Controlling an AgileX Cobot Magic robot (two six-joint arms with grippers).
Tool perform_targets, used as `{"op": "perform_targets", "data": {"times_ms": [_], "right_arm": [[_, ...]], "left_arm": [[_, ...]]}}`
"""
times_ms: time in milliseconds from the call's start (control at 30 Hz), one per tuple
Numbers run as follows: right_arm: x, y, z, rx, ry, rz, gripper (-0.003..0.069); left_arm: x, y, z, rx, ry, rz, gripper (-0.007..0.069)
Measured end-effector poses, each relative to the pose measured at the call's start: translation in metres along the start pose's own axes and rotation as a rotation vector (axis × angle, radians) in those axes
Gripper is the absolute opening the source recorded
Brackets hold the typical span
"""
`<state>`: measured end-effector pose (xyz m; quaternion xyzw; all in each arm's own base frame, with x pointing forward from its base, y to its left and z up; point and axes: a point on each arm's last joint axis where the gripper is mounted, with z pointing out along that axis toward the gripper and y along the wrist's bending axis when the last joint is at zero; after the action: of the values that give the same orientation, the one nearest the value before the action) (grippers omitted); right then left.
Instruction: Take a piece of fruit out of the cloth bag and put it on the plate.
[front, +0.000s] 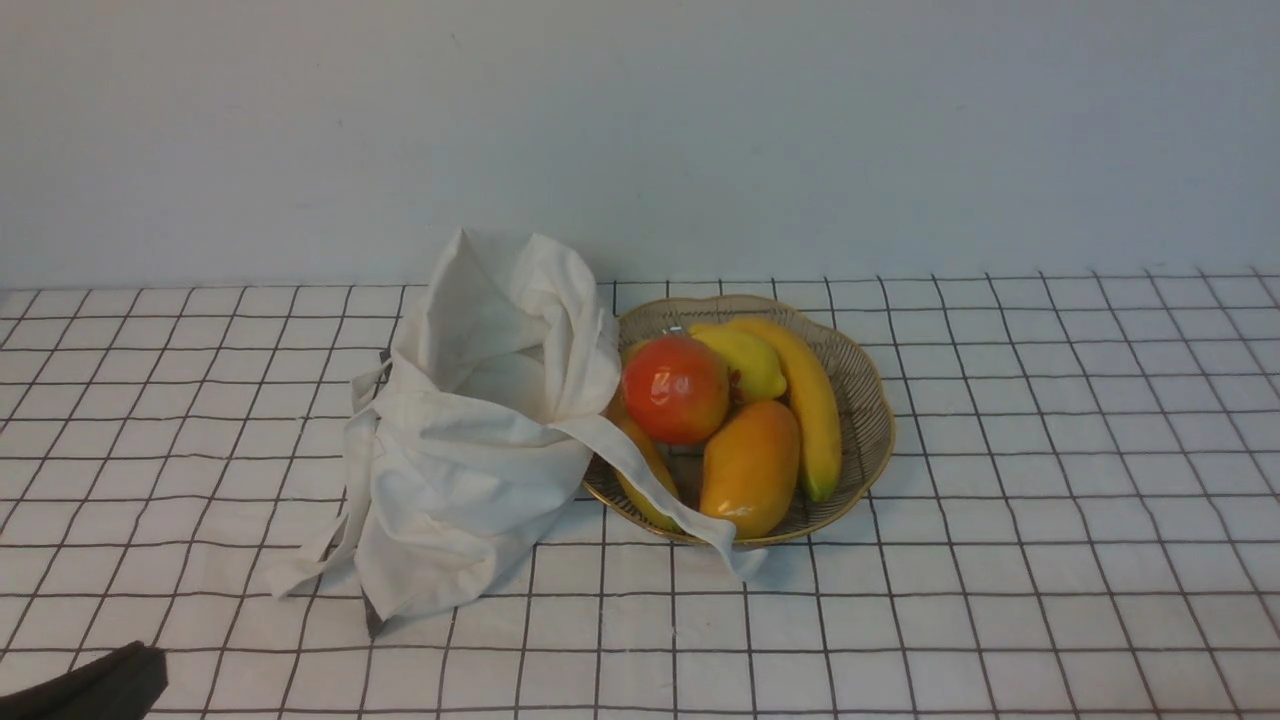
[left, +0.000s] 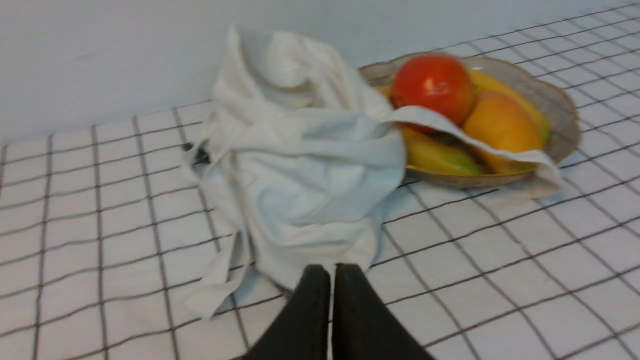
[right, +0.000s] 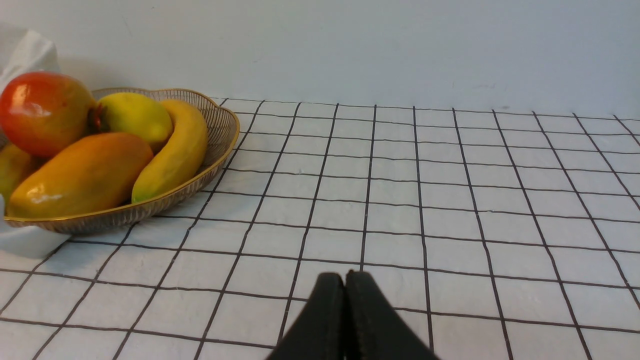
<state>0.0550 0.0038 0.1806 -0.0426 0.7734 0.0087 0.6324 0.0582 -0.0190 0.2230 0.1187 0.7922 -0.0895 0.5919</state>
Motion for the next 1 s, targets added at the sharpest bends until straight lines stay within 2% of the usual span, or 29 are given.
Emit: {"op": "perform_targets", "data": {"times_ms": [233,333,1000], "right_arm": [[0.000,0.000,0.000,0.000,0.000,0.000,-0.0015],[0.000,0.000,0.000,0.000,0.000,0.000,-0.0015],[0.000,0.000,0.000,0.000,0.000,0.000,-0.0015]], "left_arm": [[0.041,0.014,0.002,-0.227,-0.007,-0.100,-0.0006],[0.049,0.016,0.003,-0.266,0.006,-0.117,-0.0006],[0.053,0.017,0.004,-0.282,0.017,-0.121,-0.0006]]}}
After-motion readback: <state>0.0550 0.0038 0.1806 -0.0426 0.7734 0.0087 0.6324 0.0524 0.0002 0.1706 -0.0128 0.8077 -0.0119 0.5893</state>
